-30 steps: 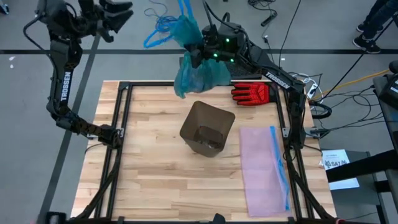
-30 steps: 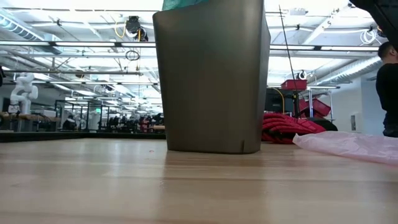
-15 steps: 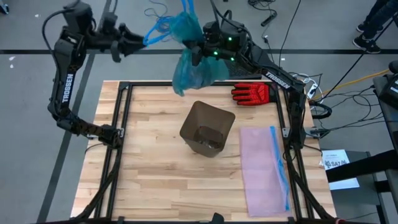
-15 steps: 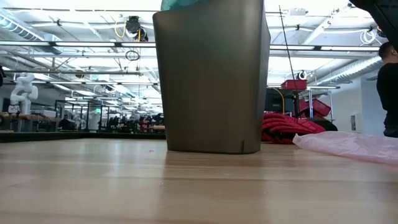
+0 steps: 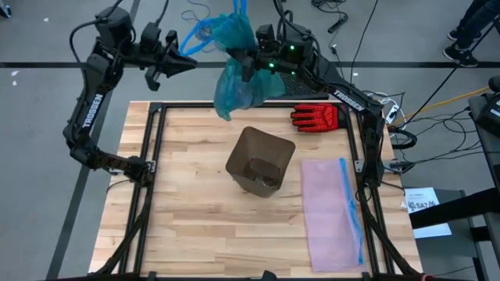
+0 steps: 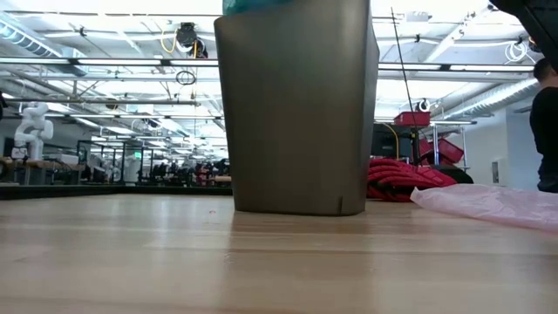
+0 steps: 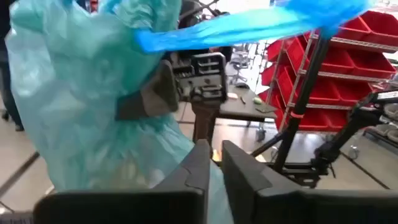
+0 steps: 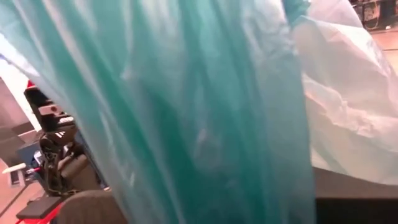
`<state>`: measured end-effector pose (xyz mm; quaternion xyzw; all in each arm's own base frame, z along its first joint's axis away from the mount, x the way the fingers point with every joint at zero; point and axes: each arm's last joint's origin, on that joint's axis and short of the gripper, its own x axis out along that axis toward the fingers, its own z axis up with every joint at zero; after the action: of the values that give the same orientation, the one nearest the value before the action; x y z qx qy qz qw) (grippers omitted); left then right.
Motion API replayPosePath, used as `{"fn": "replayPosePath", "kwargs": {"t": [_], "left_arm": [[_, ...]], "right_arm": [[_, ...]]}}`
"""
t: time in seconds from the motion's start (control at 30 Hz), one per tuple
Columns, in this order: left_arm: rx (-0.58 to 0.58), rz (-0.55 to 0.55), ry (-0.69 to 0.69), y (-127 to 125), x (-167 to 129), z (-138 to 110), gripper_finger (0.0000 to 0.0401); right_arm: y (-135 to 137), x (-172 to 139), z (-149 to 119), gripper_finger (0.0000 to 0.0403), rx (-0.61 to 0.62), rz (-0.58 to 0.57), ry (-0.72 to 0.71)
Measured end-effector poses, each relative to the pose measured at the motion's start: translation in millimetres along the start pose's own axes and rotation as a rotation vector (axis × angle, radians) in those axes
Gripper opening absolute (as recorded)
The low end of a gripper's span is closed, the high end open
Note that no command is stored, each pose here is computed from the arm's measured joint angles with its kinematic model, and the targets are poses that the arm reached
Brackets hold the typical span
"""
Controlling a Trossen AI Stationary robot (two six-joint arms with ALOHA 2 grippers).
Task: Place trash/remove bag and relplace
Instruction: Remove the blue trash bag from the trash bin
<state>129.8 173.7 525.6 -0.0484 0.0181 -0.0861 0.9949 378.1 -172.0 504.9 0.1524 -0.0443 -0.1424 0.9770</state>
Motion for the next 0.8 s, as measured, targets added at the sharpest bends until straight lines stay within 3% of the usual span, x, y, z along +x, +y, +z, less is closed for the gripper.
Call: {"fn": "replayPosePath", "kwargs": {"t": [0.1, 0.23, 0.33, 0.47, 0.63, 0.8], "left_arm": [[-0.006, 0.003, -0.022, 9.3, 4.2, -2.9, 0.0006], [-0.021, 0.034, -0.068, 20.7, 7.9, -6.5, 0.0008], [-0.114, 0.114, -0.120, 29.5, 13.6, -9.7, 0.0008], [-0.126, 0.074, -0.140, 34.5, 30.8, -10.1, 0.0014], [-0.079, -0.005, -0.174, 24.5, 43.6, -3.3, 0.0064], [-0.092, 0.003, -0.227, 21.1, 46.2, 2.8, 0.0143]], "right_arm": [[0.6, -1.1, 1.1, 0.0000, -0.002, 0.001, -0.003], [1.5, -3.3, 3.5, 0.0000, -0.007, 0.003, -0.010], [1.9, -3.4, 3.3, 0.0000, -0.007, 0.018, -0.005], [2.4, -3.3, 3.5, 0.0000, -0.007, 0.025, -0.006], [2.4, -3.4, 3.2, 0.0000, -0.007, 0.034, 0.000], [2.9, -3.4, 2.3, 0.0000, -0.006, 0.049, 0.012]]}}
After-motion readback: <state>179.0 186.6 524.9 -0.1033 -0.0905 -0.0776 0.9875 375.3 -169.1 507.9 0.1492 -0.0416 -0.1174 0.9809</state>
